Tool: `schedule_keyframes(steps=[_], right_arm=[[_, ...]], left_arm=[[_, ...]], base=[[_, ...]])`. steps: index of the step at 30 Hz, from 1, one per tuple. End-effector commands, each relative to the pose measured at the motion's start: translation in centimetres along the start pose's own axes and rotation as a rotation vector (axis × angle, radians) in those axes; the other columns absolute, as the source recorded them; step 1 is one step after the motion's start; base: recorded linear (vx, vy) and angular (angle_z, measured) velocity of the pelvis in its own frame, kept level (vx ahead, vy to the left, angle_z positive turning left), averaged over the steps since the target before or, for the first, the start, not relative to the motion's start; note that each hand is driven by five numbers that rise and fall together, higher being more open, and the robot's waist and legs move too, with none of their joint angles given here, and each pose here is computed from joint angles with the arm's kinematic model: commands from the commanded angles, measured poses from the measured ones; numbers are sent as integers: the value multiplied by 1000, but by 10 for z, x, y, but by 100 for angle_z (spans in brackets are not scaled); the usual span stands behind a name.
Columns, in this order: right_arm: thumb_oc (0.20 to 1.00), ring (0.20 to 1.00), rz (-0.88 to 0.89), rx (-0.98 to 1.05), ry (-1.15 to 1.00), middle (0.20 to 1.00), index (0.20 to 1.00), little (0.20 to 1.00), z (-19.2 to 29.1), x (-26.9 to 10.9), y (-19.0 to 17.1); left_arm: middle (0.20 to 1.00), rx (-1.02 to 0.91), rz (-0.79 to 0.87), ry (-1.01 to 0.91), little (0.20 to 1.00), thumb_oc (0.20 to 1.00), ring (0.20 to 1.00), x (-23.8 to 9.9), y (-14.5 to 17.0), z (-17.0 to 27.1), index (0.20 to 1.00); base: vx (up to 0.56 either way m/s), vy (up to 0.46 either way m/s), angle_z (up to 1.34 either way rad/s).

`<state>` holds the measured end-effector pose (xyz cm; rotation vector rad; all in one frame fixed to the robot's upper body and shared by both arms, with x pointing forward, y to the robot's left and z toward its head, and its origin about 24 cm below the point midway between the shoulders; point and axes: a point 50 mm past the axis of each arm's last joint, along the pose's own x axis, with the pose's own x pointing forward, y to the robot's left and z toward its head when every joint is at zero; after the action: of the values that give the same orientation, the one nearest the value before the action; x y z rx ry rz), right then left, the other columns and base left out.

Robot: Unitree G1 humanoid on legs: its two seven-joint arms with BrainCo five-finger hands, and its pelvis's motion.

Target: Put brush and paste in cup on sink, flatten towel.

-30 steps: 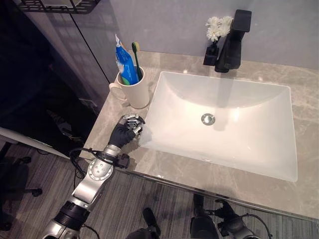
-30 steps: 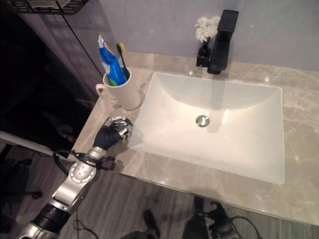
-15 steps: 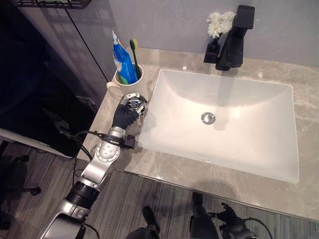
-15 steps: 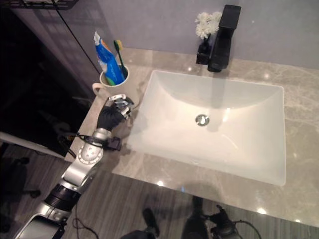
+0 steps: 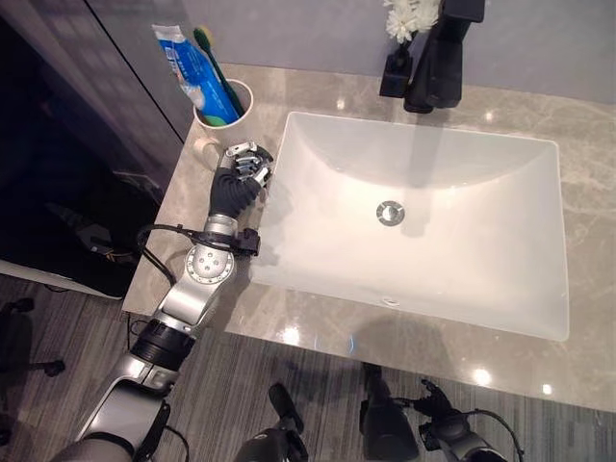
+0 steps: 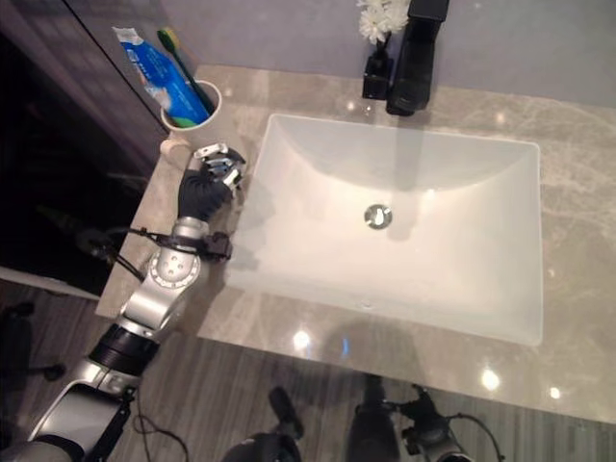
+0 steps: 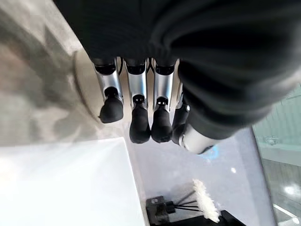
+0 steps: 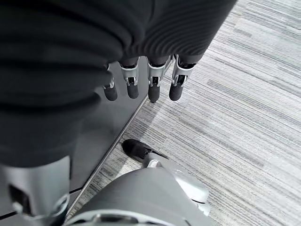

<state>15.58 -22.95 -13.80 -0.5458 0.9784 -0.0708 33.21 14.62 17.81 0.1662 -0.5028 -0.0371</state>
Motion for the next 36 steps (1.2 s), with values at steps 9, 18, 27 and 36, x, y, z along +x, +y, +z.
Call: schedule_keyframes(steps=[9, 18, 27, 36], right_arm=[[1000, 1000, -14, -15, 76, 1000, 1000, 1000, -18, -3, 2], [1000, 1000, -18, 8, 78, 1000, 1000, 1000, -18, -2, 1], [1000, 1000, -23, 34, 98, 1000, 1000, 1000, -22, -3, 0], [1000, 1000, -40, 58, 89, 1000, 1000, 1000, -19, -2, -2]], left_arm=[[200, 92, 17, -116, 200, 200, 200, 2, 25, 20, 200], [200, 126, 74, -104, 200, 200, 200, -6, 46, 18, 200], [200, 163, 172, -68, 200, 200, 200, 7, 63, 12, 200], [200, 266, 275, -49, 200, 200, 200, 24, 85, 14, 200]], base=[[3, -17, -4], [0, 0, 0], [0, 0, 0], [31, -6, -17]])
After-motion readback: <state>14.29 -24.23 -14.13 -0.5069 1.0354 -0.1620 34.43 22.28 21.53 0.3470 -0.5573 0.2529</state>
